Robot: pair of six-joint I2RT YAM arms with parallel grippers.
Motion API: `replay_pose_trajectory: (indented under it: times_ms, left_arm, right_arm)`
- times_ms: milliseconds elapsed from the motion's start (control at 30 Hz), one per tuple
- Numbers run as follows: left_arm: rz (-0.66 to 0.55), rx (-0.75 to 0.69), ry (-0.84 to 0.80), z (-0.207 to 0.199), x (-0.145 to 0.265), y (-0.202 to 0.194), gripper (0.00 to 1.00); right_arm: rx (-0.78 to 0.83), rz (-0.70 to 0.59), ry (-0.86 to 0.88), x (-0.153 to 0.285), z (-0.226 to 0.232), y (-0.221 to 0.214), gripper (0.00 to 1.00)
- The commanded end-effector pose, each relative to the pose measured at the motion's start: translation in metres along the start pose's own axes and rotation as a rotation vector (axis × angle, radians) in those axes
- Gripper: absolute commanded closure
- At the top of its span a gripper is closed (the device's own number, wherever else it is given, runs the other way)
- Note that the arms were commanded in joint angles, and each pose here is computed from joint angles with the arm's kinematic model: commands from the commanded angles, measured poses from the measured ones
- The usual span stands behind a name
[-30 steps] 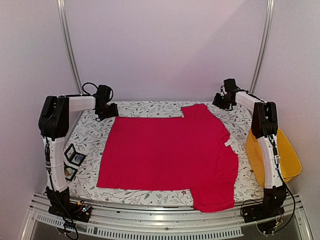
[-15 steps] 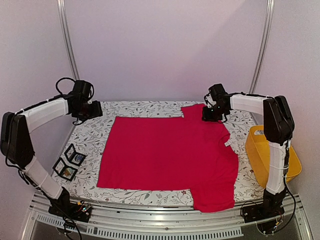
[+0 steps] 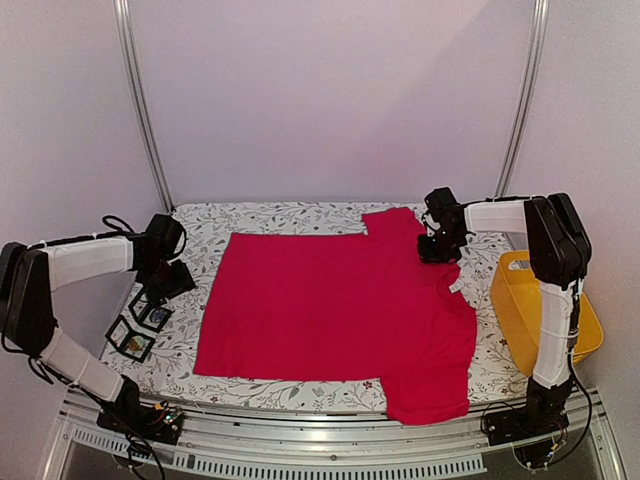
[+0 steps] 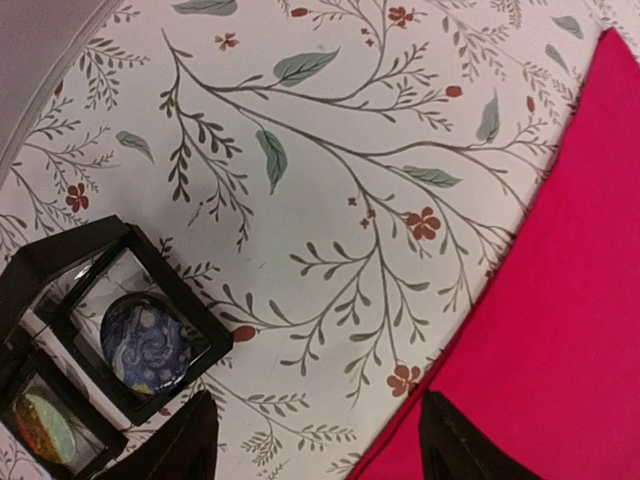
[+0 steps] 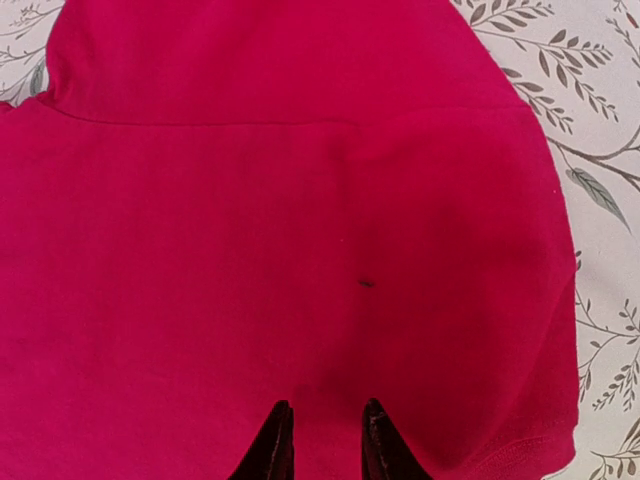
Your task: Pin the brooch onto the clothing
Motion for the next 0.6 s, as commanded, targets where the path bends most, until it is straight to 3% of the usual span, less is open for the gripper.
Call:
replay_pose_trajectory:
  times_ms: [0, 267, 567]
  left_arm:
    - [0.032, 0.067, 0.141, 0.018, -0.015, -0.01, 0.3]
    - [-0.013, 0.128, 0.231, 0.044, -0.015, -0.007, 0.13]
    - [0.012, 0.196, 0.227, 0.064, -0.027, 0.002, 0.1]
  right_arm:
    - [0.027, -0.038, 0.008, 0.003, 0.002, 0.005, 0.77]
    - [0.04, -0.042, 0.032, 0.005, 0.004, 0.002, 0.77]
    - [0.057, -0.048, 0.069, 0.006, 0.009, 0.003, 0.77]
Point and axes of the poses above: each gripper's point midway between its finger pads, its own x axis back along the fingers, its own z axis along the line the jaws close on, y = z × x, the point moved 4 cm from there along x, back along the fingers, and after that the axes turned 5 degrees about x, right-handed, at the moved point
